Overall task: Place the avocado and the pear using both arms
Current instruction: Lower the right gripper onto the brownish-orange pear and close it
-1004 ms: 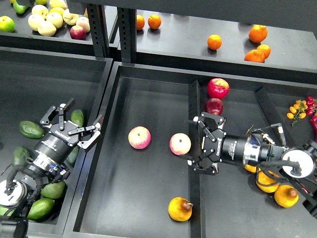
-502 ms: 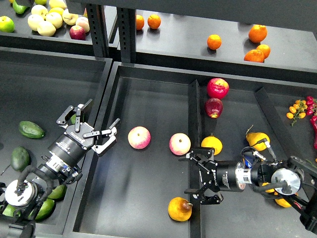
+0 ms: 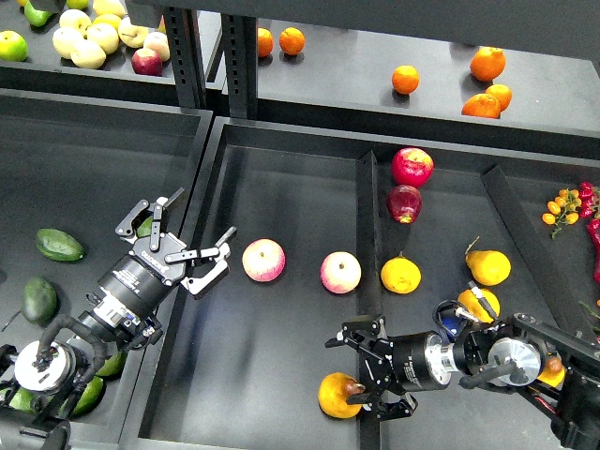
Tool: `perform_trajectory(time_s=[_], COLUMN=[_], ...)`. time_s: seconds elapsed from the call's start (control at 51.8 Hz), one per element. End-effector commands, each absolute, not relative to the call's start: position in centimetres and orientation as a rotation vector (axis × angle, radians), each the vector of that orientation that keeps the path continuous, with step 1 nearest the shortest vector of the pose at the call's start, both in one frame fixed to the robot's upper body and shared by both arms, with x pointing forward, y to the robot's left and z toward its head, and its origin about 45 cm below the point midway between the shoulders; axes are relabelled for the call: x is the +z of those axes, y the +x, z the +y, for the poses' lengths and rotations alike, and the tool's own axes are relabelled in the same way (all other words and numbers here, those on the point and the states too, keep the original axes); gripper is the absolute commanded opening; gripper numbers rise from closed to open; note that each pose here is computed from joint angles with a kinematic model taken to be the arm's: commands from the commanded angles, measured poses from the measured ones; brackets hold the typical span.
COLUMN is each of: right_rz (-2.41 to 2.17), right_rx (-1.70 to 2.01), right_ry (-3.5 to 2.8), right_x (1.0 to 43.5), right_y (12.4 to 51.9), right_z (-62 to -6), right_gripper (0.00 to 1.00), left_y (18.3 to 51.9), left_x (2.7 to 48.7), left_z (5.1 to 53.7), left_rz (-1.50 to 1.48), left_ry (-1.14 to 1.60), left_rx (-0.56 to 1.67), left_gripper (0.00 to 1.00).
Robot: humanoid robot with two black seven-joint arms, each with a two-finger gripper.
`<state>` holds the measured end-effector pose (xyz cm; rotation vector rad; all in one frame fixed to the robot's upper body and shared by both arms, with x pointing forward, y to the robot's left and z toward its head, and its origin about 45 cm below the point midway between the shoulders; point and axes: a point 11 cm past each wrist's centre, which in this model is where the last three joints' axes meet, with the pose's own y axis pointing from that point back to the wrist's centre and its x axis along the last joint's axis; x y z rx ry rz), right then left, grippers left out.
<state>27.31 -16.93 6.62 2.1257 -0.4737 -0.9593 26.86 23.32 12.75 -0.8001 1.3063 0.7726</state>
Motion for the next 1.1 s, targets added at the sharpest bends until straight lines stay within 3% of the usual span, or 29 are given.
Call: perform_trajectory(time_s=[0.0,0.772,1.081], right_rz=[-0.491,-0.497,-0.505], right_rx=[-0.962,-1.029,-1.034], right_ry=[2.086,2.048,2.038], right_x=[5.5,2.4,2.2], right_y=[27.3,27.3,27.2], right_z=[-17.4,-16.4,-16.7], right_gripper=[0.96,0.84,0.84], left_y=[26.7,26.0,26.0], left_x=[12.6,12.1,12.1], left_z=[22.7,20.7,20.7], left_rz=[1.318,1.354,1.354], left_ry=[-0.787,-0.741,-0.741], left_rx=[0.76,0.715,0.715], left_gripper=[0.99,0.99,0.99])
